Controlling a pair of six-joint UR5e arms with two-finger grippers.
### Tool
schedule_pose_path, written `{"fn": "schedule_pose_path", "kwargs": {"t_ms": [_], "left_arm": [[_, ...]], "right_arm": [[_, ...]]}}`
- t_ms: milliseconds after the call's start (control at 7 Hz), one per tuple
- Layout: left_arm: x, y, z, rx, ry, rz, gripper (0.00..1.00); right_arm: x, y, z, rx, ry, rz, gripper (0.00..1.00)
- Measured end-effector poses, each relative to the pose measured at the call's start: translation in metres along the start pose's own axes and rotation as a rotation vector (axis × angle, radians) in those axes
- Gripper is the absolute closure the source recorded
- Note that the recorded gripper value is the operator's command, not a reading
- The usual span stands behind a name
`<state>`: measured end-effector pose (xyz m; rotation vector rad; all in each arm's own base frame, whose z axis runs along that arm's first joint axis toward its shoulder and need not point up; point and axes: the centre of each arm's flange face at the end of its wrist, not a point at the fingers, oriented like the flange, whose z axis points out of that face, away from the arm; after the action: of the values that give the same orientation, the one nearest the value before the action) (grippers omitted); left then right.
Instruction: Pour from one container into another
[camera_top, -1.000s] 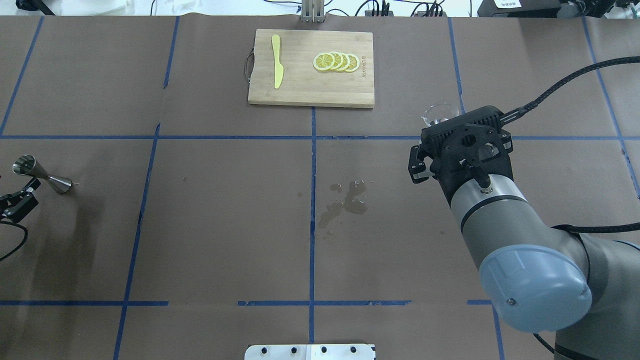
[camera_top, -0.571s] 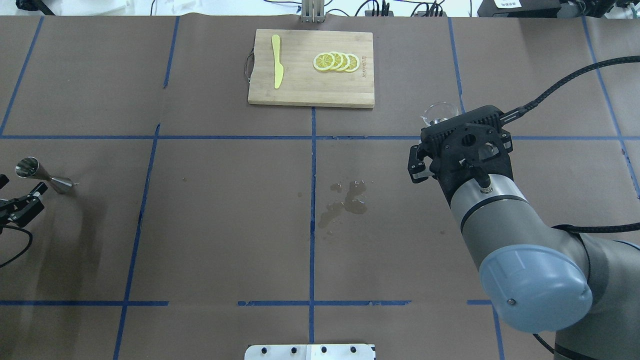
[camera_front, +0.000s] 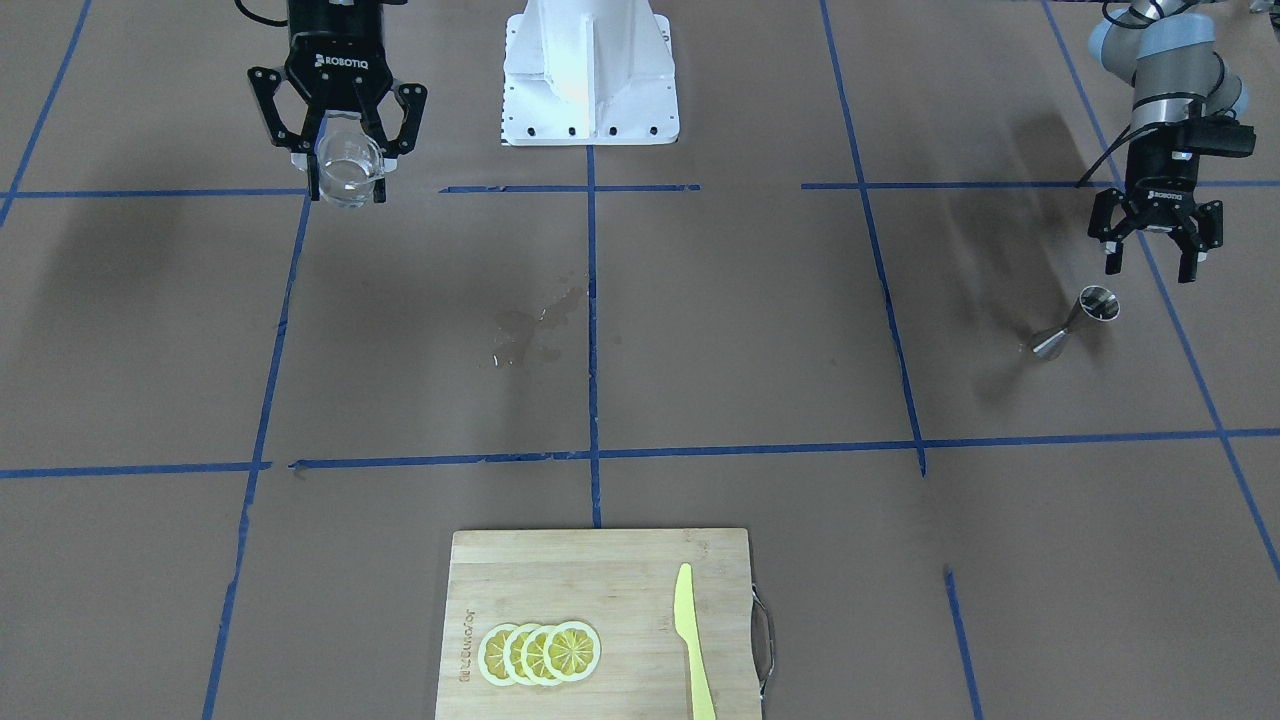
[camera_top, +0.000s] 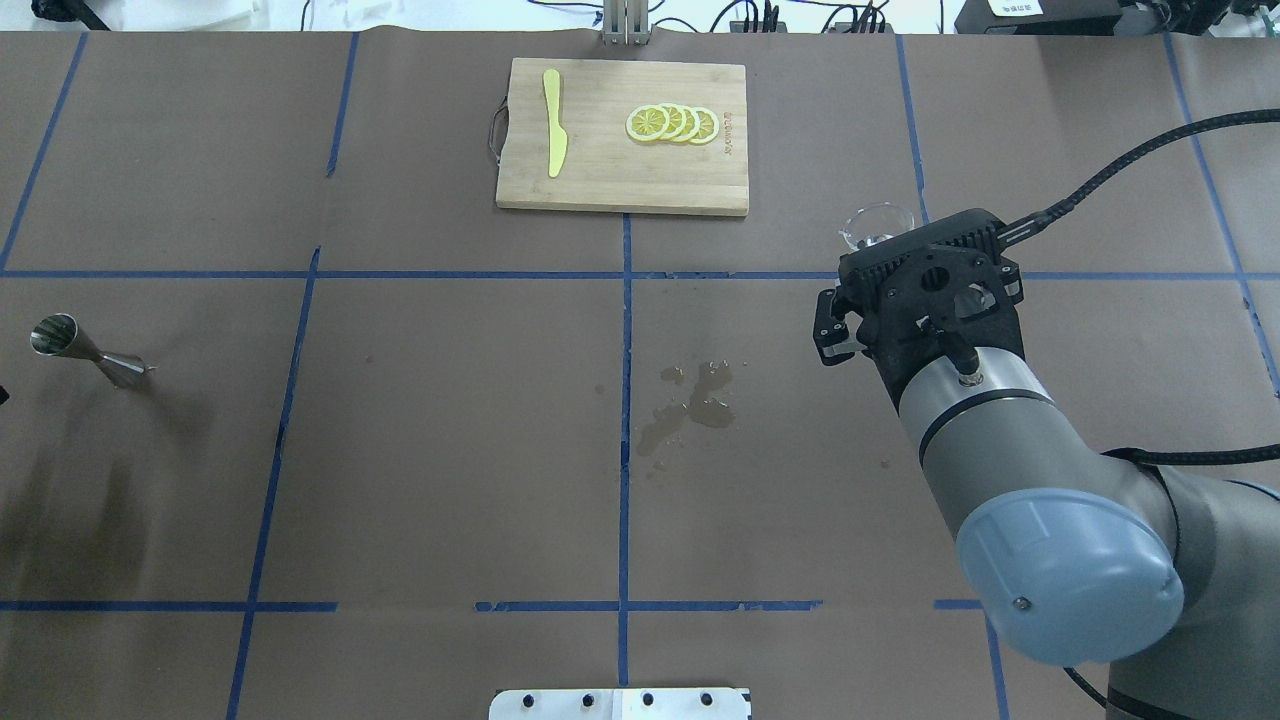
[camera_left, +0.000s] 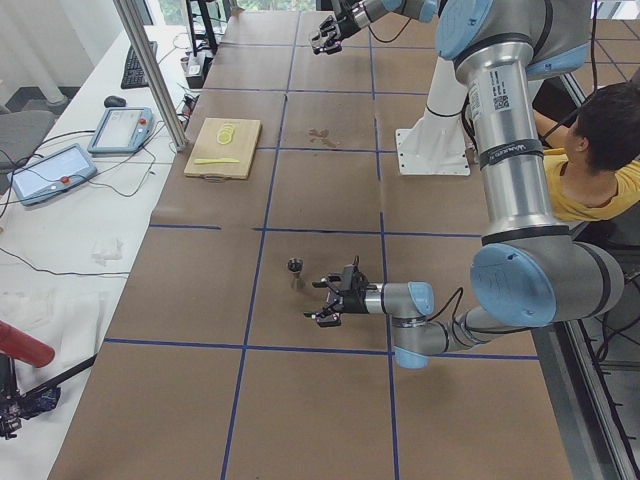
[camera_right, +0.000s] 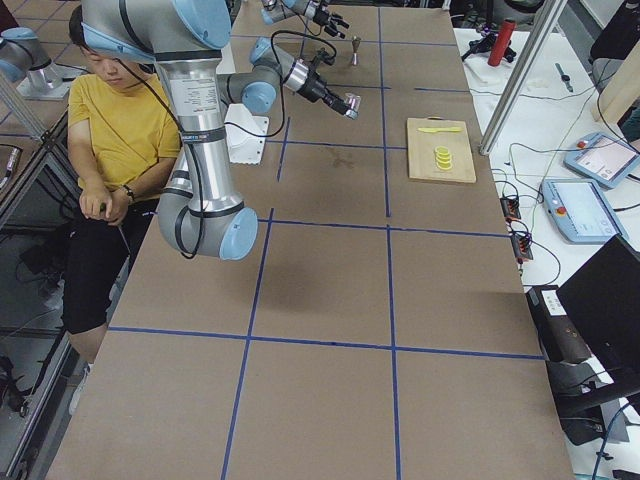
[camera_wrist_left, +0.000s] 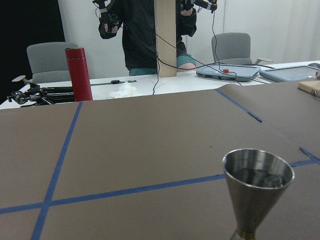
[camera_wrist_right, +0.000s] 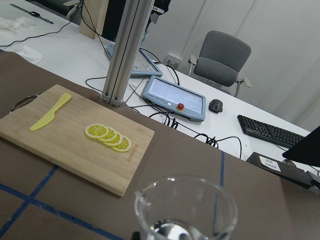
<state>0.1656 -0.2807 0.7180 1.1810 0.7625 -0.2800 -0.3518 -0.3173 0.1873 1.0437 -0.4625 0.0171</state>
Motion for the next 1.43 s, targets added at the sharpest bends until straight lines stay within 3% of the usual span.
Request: {"fn": "schedule_pose_path", "kwargs": {"t_ms": [571, 1143, 1429], "left_arm": [[-0.009, -0.002, -0.009, -0.084, 0.064, -0.023, 0.0], [-0.033, -0.041, 0.042, -0.149, -0.018, -0.015, 0.0], [-0.043, -0.071, 0.081, -0.222, -0.051, 0.029, 0.0]], "right_arm": [[0.001, 0.0, 0.0, 0.0, 0.001, -0.002, 1.0], [0.001, 0.0, 0.001, -0.001, 0.004, -0.003, 1.0], [0.001, 0.001, 0.005, -0.003, 0.011, -0.002, 1.0]]}}
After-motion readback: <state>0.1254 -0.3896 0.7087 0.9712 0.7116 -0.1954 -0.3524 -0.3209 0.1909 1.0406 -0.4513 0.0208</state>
